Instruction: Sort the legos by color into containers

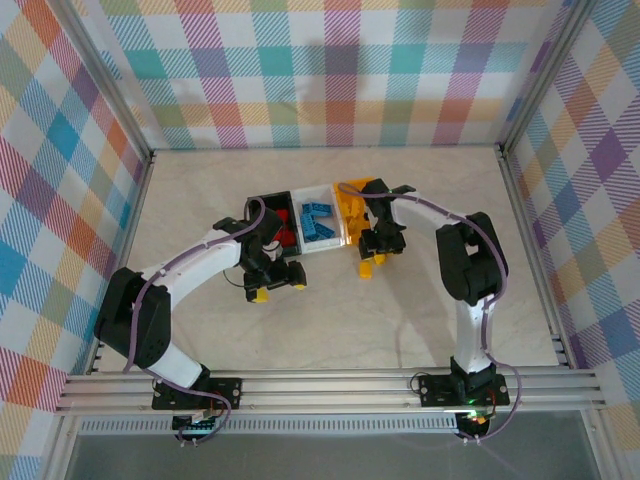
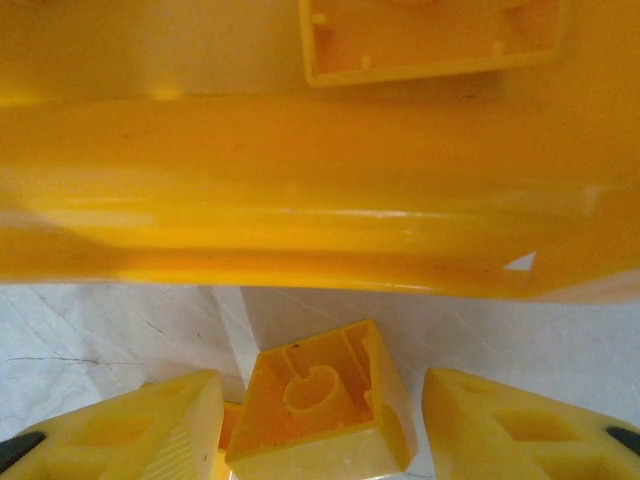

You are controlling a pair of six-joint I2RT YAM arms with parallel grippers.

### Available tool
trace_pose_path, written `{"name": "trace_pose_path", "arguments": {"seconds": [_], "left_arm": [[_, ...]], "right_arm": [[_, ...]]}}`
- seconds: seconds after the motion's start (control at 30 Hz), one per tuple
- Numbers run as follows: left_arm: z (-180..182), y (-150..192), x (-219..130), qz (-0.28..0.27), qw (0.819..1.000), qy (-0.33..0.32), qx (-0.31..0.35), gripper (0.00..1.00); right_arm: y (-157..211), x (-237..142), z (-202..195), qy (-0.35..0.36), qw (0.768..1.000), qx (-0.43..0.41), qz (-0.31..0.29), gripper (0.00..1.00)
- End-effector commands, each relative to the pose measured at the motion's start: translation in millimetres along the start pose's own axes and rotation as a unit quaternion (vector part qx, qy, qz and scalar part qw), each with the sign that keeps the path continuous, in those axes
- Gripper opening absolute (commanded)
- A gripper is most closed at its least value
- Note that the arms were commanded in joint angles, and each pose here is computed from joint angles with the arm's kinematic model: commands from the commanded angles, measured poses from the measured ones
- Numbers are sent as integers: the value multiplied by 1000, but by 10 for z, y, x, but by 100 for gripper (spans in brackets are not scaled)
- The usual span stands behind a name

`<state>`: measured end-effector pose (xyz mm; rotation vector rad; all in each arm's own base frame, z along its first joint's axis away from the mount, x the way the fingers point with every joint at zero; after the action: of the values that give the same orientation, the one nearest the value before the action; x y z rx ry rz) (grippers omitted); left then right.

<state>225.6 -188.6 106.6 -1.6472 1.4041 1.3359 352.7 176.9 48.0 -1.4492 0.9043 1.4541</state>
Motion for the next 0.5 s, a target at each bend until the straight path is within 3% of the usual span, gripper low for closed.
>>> {"name": "trace_pose_path", "arguments": {"seconds": [0.0, 0.23, 0.47], "left_arm": [[43, 61, -56, -2, 1000, -8, 5, 91], [46, 69, -54, -2, 1000, -5, 4, 91], [39, 76, -77, -8, 1000, 3, 4, 92]], "right_arm": [[-20, -24, -2, 6, 1000, -2, -7, 51], [114, -128, -31, 13, 1000, 9, -15, 32], [213, -503, 6, 8, 999, 25, -36, 31]]}}
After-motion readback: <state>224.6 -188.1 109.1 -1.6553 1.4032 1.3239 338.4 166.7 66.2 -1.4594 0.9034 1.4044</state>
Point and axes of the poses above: each hand's point on the last joint's axis, 136 mm out from that joint toward the fingers, its own x axis out along the fingers, its own z axis along the line the jaws close on, y = z × x, the point moved 2 cm from there along -x, back along the fingers, and after that the axes turned 9 degrees about -x, right-handed, at the moved point
